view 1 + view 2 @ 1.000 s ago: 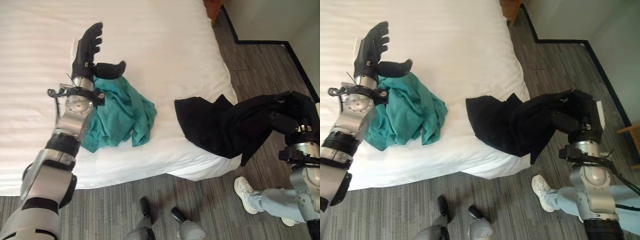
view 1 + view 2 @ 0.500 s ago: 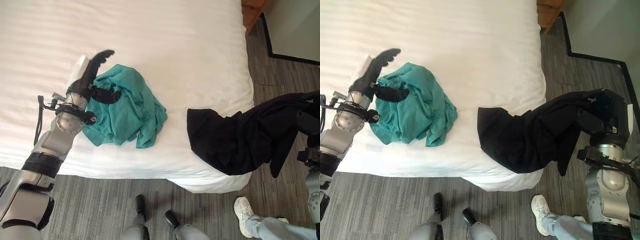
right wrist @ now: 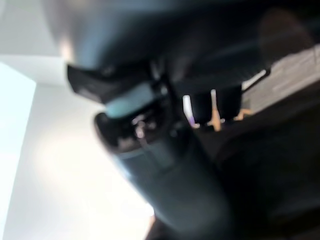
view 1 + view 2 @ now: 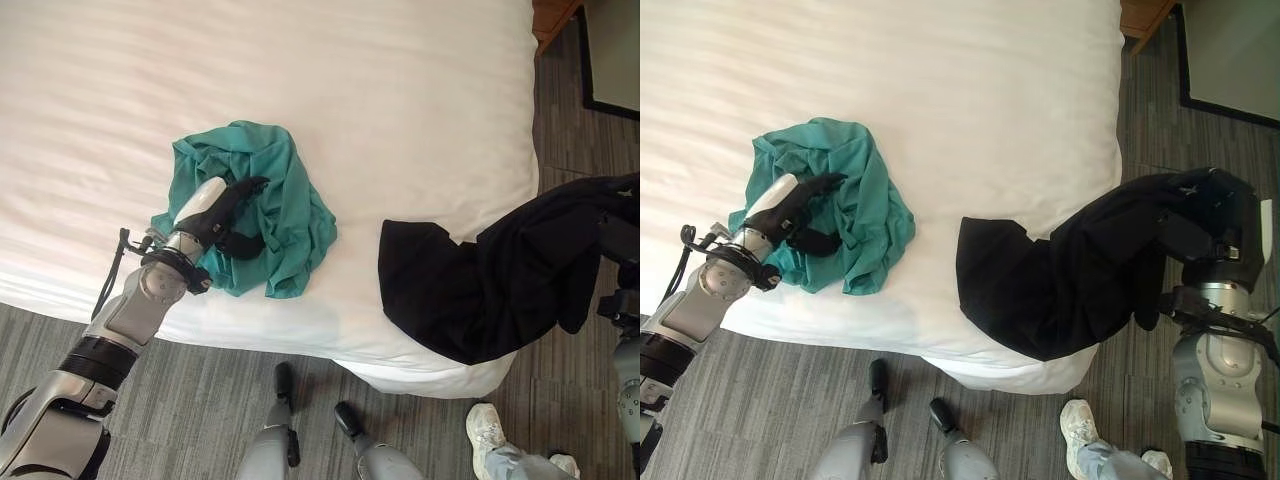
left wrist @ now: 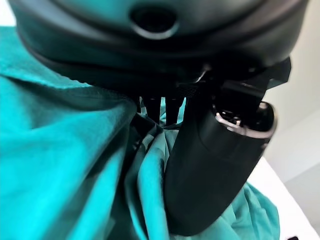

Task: Pick up bed clothes into laundry basket.

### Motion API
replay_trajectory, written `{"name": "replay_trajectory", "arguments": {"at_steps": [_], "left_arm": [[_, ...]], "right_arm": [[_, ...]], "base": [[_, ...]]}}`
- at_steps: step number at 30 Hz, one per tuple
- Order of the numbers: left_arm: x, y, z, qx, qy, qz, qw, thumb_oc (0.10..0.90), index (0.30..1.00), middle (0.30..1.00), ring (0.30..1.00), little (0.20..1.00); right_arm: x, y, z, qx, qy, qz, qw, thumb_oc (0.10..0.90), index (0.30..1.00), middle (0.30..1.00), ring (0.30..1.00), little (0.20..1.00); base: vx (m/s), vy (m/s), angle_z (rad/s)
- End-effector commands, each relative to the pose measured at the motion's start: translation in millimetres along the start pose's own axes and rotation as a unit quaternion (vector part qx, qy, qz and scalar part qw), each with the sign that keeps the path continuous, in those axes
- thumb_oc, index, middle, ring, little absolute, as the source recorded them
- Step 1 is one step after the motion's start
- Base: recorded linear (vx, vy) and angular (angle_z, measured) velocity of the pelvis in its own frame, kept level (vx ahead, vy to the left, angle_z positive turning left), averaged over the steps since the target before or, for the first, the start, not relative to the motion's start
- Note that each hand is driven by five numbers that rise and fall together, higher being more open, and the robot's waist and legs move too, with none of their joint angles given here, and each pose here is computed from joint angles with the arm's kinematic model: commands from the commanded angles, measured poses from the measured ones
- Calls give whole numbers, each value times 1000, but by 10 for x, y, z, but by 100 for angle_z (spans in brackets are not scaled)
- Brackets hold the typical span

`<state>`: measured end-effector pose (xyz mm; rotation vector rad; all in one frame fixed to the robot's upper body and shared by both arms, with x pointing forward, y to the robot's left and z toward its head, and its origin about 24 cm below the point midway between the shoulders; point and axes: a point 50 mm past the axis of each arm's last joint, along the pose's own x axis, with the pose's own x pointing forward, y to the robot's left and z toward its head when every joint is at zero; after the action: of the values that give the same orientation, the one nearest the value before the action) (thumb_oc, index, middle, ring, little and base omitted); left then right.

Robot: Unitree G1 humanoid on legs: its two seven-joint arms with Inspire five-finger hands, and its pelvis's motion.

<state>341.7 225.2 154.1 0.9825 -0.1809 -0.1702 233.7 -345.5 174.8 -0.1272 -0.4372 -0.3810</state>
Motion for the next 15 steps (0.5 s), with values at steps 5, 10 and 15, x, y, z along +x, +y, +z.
{"name": "replay_trajectory", "arguments": {"at_steps": [5,10,15], "left_arm": [[26,-241,-223,53,60,-54,995,400,300,300,300,300],[-7,-488,-309,2,86,-65,994,400,300,300,300,300],[38,-200,-17,-195,-4,36,980,400,300,300,300,300]], "right_arm": [[39,-314,544,-18,-136,-83,987,400,300,300,300,300],[147,-212,507,-36,-137,-110,984,400,300,300,300,300],[214,-32,521,-25,-143,-79,986,400,300,300,300,300]], "base": [[0,9,-1],[-11,37,-10],[-12,28,-24]]}}
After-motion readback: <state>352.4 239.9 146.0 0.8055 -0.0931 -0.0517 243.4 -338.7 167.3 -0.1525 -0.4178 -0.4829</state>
